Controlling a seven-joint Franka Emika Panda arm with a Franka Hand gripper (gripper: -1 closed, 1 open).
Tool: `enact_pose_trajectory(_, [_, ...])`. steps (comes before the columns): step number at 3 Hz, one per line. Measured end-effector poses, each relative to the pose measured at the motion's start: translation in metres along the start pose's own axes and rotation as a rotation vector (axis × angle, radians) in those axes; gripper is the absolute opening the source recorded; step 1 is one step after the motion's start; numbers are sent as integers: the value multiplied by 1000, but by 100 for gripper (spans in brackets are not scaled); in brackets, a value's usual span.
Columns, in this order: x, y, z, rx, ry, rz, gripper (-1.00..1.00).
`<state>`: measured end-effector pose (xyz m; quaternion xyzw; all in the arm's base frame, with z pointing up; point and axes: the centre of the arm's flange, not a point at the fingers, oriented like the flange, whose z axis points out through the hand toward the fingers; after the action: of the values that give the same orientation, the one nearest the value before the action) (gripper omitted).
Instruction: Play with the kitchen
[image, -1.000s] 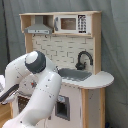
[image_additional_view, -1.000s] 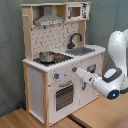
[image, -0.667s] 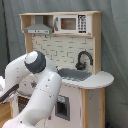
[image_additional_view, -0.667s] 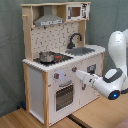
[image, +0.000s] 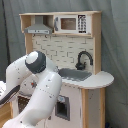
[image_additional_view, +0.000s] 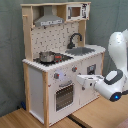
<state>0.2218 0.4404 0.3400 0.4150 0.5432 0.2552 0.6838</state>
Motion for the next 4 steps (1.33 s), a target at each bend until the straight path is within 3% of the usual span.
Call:
enact_pose_trajectory(1, [-3, -12, 3, -7, 2, -114, 100])
enact_pose_trajectory(2, [-5, -15, 17, -22, 2, -175, 100])
enact_pose_trajectory(3, [-2, -9, 29, -56, 12, -194, 100])
enact_pose_trajectory(4, [-10, -24, 43, -89, 8, -224, 100])
